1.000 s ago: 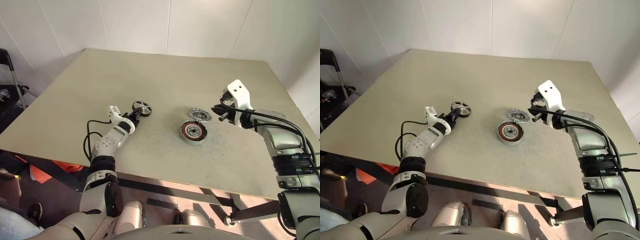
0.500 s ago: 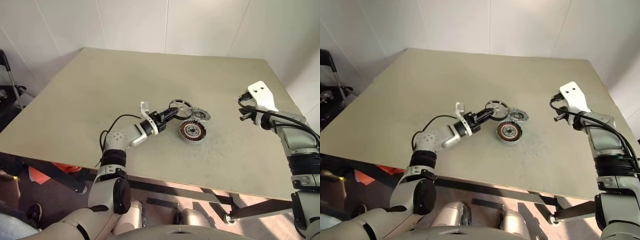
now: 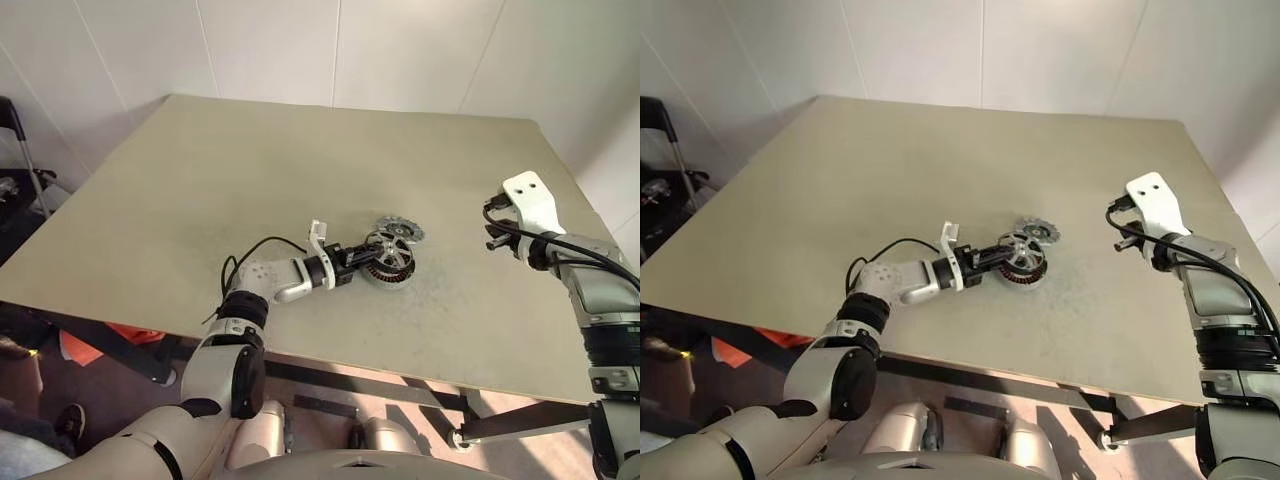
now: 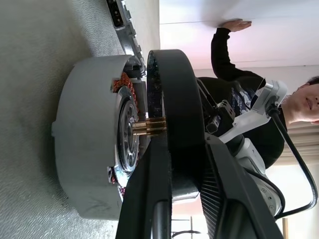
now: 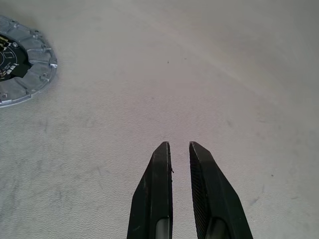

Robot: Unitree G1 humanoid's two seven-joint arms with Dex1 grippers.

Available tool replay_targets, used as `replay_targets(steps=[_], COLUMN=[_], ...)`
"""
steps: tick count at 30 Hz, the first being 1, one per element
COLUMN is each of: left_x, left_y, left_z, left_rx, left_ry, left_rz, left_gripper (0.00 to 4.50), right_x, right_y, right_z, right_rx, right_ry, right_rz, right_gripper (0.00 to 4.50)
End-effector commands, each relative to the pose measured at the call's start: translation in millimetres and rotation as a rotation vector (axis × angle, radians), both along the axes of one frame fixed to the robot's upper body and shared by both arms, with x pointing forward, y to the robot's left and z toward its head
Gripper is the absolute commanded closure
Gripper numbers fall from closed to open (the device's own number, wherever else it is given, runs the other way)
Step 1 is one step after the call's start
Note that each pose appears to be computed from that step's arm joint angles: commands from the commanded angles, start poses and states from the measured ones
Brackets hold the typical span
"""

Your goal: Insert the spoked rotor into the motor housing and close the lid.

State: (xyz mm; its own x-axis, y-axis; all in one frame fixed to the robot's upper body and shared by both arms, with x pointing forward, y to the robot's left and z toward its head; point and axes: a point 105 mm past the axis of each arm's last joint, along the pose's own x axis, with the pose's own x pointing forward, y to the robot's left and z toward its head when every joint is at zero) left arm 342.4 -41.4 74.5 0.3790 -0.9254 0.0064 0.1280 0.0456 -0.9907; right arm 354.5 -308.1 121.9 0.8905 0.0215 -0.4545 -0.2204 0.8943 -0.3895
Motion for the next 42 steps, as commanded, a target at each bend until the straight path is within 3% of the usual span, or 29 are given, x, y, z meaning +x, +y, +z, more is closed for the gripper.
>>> replay_targets(steps=[1, 6, 12, 21, 36, 42], left_x=[-0.3, 0.3, -2.8, 2.3, 8.9, 20.9], left_y=[-20.5, -20.7, -17.4, 8.8, 66.2, 91.6], left_z=[18.8, 14.1, 8.7, 22.8, 29.7, 31.3], left_rx=[-0.043, -0.014, 0.028, 0.003, 0.072, 0.205], left_ry=[-0.053, -0.062, -0.093, -0.139, -0.218, -0.358], left_rz=[-0.038, -0.043, -0.069, -0.033, 0.11, 0.243], left_gripper=[4.11, 4.11, 2.16, 2.16, 2.16, 2.16], right_x=[-0.4, 0.5, 5.4, 10.4, -0.6, -16.3], right_y=[-3.9, -2.2, 6.9, 23.4, 83.3, 125.2], right_z=[21.5, 22.4, 21.8, 23.6, 43.0, 22.8], right_rx=[-0.018, -0.017, -0.006, 0.021, 0.166, 0.251], right_ry=[-0.069, -0.074, -0.081, -0.089, -0.144, -0.084], right_rz=[-0.012, -0.012, 0.013, 0.077, 0.339, 0.453], right_gripper=[3.86, 3.86, 3.86, 3.86, 3.86, 3.86])
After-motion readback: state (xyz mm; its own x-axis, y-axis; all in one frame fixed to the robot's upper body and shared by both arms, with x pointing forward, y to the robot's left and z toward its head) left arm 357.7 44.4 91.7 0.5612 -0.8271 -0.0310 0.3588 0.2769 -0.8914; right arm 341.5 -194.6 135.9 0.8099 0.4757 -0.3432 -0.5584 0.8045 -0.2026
